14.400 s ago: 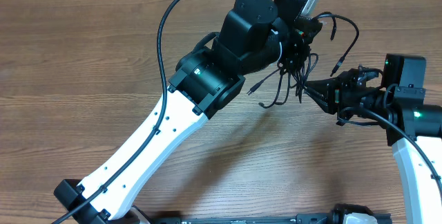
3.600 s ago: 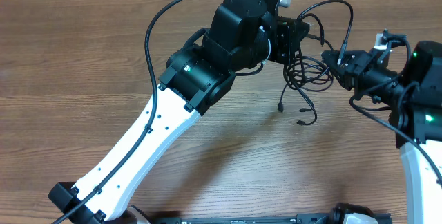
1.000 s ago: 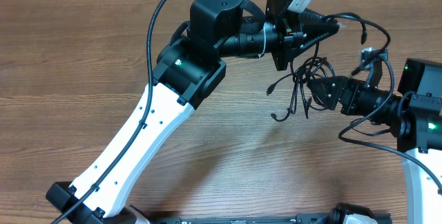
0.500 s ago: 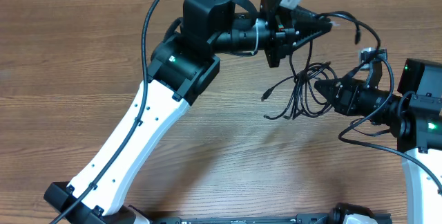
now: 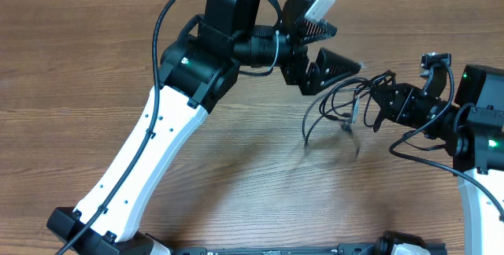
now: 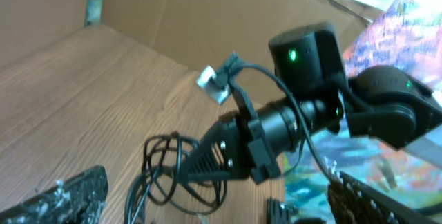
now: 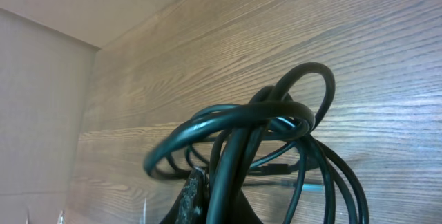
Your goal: Untangle cables
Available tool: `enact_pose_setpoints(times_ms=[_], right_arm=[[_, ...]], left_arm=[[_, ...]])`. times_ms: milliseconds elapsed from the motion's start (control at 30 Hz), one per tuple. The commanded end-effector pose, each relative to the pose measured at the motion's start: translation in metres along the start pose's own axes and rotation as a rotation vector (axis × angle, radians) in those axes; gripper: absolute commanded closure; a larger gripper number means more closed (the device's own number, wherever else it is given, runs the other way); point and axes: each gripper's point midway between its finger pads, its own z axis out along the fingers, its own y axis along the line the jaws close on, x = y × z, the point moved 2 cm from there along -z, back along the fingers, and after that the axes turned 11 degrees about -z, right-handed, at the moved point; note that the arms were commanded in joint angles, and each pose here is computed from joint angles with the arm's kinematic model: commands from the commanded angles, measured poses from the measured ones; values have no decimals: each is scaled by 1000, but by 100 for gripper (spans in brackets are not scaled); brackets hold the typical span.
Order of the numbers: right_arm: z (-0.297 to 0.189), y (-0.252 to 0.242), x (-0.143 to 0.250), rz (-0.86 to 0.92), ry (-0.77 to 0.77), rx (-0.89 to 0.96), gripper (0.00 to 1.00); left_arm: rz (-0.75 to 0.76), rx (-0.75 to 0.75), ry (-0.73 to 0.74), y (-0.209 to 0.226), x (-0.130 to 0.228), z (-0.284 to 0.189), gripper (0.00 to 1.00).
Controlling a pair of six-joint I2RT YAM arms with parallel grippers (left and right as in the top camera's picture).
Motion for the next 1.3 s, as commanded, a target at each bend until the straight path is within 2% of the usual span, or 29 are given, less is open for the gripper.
enact_pose_setpoints(times_ms=[0, 67, 267, 567, 833, 1000, 1267], right_arm=[[-7, 7, -7, -20, -34, -5, 96], [-7, 7, -8, -23, -38, -6, 96], [-7, 14, -9, -39, -40, -49, 96], [-15, 55, -6, -321, -66, -317, 96], [-24, 77, 4, -474, -87, -481, 96], [-31, 88, 4, -512, -115, -567, 96], [-53, 116, 5, -598, -196, -794, 96]], left_arm=[[132, 19, -3, -10, -3, -8, 2], [135, 17, 0, -10, -2, -8, 5], [138, 16, 7, -9, 0, -8, 4], [162, 3, 76, -4, 19, -9, 11], [196, -36, 128, 12, 32, -22, 16], [200, -64, 137, 25, 35, -39, 17], [309, 50, 131, 15, 37, -49, 14]])
